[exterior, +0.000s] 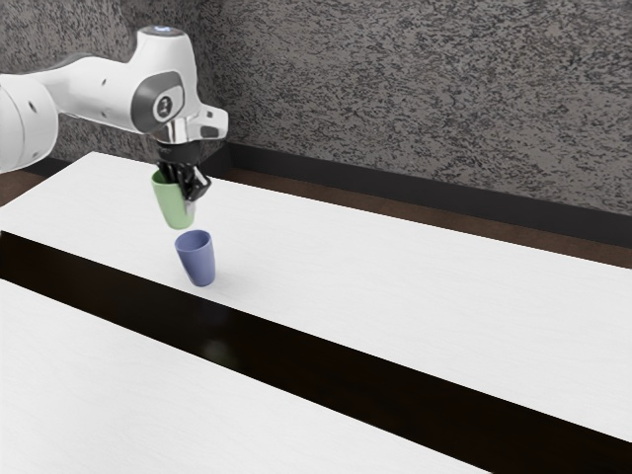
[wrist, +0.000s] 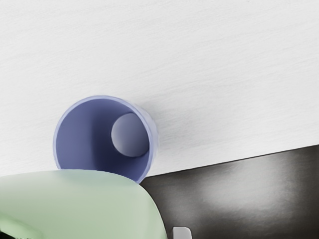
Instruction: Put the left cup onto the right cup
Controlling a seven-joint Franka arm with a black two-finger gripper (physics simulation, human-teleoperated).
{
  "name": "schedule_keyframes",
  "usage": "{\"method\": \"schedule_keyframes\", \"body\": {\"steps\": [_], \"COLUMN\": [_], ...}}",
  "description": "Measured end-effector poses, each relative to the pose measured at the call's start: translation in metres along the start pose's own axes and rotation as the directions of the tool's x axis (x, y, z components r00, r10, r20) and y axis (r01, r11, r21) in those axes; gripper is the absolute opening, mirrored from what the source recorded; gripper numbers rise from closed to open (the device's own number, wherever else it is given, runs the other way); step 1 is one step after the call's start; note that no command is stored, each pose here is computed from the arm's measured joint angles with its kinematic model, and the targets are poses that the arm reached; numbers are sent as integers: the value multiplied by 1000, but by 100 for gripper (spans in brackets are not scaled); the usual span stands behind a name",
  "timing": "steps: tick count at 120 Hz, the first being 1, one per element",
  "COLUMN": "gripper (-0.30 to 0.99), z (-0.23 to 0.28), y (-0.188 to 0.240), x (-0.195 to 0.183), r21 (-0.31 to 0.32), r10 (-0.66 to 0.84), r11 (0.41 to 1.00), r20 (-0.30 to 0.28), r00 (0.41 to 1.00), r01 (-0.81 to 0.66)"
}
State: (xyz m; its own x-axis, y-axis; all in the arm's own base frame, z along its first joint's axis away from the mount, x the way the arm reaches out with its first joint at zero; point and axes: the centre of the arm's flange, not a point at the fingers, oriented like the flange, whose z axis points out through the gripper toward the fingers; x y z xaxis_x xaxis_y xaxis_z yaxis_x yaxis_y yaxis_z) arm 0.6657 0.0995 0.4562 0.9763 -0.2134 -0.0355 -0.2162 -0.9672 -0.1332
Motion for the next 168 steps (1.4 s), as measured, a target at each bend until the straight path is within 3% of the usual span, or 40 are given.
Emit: {"method": "schedule_keyframes", "body": {"steps": [168], "gripper": [-9], "z": [48], "y": [-20], "x": [24], "r21": [-1], "r10": [13], "r11": [1000], "r20": [10], "r00": [1000], "r01": [-13]}}
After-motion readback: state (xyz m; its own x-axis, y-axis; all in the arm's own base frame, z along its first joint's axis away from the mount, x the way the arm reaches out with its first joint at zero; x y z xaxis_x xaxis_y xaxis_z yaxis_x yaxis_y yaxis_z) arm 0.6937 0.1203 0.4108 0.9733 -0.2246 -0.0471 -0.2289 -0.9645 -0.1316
